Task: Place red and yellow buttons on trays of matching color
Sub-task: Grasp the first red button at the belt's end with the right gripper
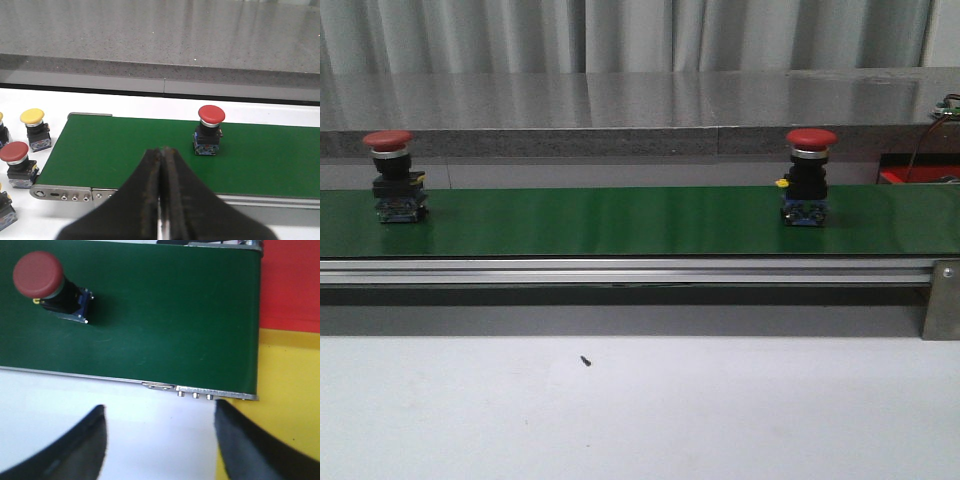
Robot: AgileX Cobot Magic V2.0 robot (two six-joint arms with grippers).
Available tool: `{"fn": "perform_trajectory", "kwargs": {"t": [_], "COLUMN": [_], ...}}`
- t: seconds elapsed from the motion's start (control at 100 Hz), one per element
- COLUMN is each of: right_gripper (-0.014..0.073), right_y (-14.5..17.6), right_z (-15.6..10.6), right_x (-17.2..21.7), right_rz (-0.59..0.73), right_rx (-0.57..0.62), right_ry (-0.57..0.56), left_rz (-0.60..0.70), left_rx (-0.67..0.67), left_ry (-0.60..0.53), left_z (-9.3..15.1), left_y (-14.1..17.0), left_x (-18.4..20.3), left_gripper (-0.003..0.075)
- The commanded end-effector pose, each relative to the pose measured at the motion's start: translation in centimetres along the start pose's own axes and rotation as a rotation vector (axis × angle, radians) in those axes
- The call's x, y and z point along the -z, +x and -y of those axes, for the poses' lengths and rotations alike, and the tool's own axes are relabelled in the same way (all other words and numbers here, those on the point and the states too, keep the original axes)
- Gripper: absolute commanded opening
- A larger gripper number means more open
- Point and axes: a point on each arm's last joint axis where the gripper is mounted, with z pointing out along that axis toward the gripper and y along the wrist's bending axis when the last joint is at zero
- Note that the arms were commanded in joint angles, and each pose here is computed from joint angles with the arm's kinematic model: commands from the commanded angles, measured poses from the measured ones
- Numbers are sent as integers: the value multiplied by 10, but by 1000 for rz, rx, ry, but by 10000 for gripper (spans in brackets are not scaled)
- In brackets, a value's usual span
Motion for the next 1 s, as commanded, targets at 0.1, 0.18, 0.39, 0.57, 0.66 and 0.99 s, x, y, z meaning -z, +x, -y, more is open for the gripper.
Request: {"fn": "perform_trajectory", "kwargs": {"t": [0.1,0.18,0.39,0.57,0.66,0.99], "right_gripper": [645,645,645,645,645,628], "right_y": [-16,-22,-47,-70,-78,-84], "right_z": [-2,-2,-14,-24,-25,-20], "right_x": [4,-1,-18,-42,-54,-111], "right_rz": [87,72,48,28,16,-120], "right_rx": [29,35,104,131,132,163], "right_ry": [-14,-15,-53,-71,-71,-31], "left_rz": [98,98,98,98,98,98], "left_rx": [11,11,11,11,11,11], "left_ry": [11,11,11,11,11,11], "left_z": [2,2,2,2,2,2], "left_y": [-15,-15,-15,-15,-15,-15], "left_x": [3,3,3,3,3,3], "left_gripper": [-20,-19,-19,-19,-20,-20]}}
